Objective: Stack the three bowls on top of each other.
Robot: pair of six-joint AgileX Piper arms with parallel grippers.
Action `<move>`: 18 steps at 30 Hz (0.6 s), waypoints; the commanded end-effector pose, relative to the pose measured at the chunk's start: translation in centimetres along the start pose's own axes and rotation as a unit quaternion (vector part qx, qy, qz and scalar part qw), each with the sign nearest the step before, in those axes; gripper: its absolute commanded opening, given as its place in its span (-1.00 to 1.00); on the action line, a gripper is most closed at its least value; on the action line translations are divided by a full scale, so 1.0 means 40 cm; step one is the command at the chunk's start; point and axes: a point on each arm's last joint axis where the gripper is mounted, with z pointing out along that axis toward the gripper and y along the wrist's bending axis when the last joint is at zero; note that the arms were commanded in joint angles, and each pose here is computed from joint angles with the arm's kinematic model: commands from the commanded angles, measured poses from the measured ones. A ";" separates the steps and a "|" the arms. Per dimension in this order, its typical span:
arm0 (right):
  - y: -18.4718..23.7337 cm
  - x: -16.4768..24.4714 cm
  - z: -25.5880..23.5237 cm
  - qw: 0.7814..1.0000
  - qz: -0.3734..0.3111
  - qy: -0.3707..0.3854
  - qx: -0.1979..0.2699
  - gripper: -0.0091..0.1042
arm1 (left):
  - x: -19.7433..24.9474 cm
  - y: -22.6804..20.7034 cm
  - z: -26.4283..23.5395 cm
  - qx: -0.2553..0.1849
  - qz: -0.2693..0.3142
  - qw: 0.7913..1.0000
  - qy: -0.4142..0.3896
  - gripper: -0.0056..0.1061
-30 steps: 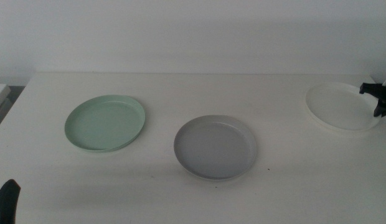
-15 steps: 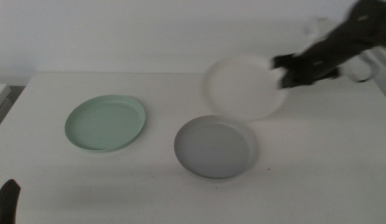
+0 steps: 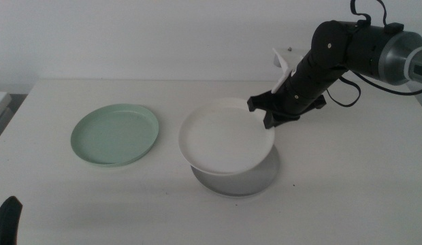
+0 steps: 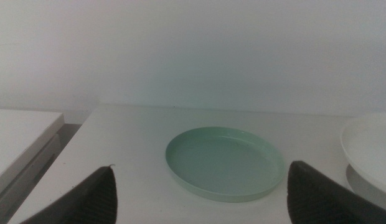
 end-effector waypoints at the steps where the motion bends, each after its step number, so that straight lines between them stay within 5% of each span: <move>1: -0.008 0.007 -0.004 1.000 -0.002 0.010 0.016 -0.88 | -0.003 -0.001 -0.001 0.002 -0.001 1.000 -0.008 0.78; 18: -0.031 0.022 0.046 0.998 -0.005 0.032 0.045 -0.86 | -0.003 -0.001 -0.001 0.002 -0.001 1.000 -0.008 0.78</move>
